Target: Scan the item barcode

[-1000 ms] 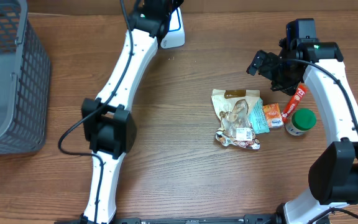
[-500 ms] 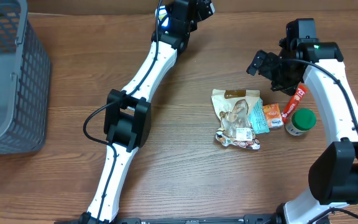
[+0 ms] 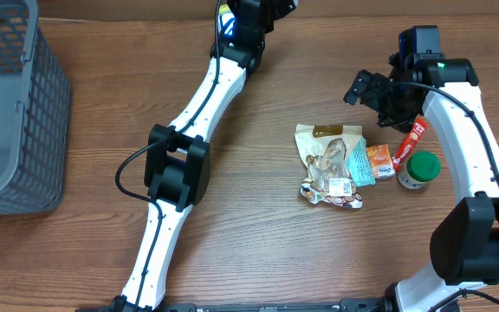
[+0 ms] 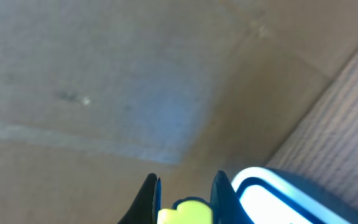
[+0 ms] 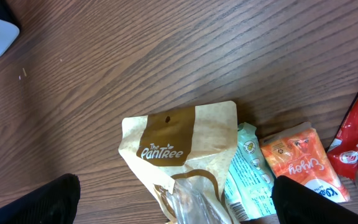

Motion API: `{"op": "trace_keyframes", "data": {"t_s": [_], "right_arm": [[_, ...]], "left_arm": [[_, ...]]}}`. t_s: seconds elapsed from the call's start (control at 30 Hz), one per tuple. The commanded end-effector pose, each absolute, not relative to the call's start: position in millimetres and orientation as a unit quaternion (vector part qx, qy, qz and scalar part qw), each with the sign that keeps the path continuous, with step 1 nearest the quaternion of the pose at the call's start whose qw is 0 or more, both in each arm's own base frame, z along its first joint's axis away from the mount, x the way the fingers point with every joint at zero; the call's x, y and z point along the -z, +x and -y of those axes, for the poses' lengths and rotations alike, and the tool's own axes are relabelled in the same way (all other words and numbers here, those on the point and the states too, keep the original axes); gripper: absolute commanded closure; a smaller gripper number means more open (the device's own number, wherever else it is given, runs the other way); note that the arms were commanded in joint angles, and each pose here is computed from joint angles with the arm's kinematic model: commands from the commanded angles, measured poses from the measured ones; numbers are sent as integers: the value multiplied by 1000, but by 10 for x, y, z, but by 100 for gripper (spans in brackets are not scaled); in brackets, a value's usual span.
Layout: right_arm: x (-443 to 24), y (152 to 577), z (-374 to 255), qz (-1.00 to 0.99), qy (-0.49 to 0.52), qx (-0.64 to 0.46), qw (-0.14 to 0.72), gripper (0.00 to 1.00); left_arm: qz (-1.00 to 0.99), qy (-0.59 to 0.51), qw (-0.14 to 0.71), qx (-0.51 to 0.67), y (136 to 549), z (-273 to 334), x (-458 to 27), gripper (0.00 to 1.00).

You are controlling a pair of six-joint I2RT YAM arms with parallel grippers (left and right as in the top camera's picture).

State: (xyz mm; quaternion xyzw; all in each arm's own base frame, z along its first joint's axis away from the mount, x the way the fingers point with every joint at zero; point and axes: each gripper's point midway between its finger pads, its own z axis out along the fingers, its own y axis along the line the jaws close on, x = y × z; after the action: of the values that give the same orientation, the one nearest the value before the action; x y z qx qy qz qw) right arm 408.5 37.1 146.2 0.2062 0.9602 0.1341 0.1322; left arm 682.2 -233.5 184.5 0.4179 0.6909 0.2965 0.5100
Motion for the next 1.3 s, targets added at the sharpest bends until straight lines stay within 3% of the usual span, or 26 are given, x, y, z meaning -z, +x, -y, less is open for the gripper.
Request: {"op": "trace_keyframes", "data": {"t_s": [0.0,0.07,0.13,0.3,0.53,0.87,1.27], "right_arm": [[-1576,4117,-359,-957,207,-137,149,0],[-1576,4117,-359,-957,207,-137,149,0],[-1576,4117,-359,-957,207,-137,149,0],[-1576,4117,-359,-957,207,-137,149,0],[-1575,4116,-359,-957,207,-137,149,0],[-1576,4117,-359,-957,207,-137,149,0],[-1576,4117,-359,-957,207,-137,149,0]], "left_arm": [[-695,364,543,-300,6701,2396,-2339,96],[-713,328,558,-269,6544,2491,-2572,96],[-772,285,535,-189,6110,2584,-2786,96],[-870,196,440,-107,5362,2506,-2698,96],[-983,96,133,80,4031,2713,-1920,96],[-988,77,-56,119,3354,3180,-951,96],[-987,90,-58,119,3179,3436,-454,96]]}}
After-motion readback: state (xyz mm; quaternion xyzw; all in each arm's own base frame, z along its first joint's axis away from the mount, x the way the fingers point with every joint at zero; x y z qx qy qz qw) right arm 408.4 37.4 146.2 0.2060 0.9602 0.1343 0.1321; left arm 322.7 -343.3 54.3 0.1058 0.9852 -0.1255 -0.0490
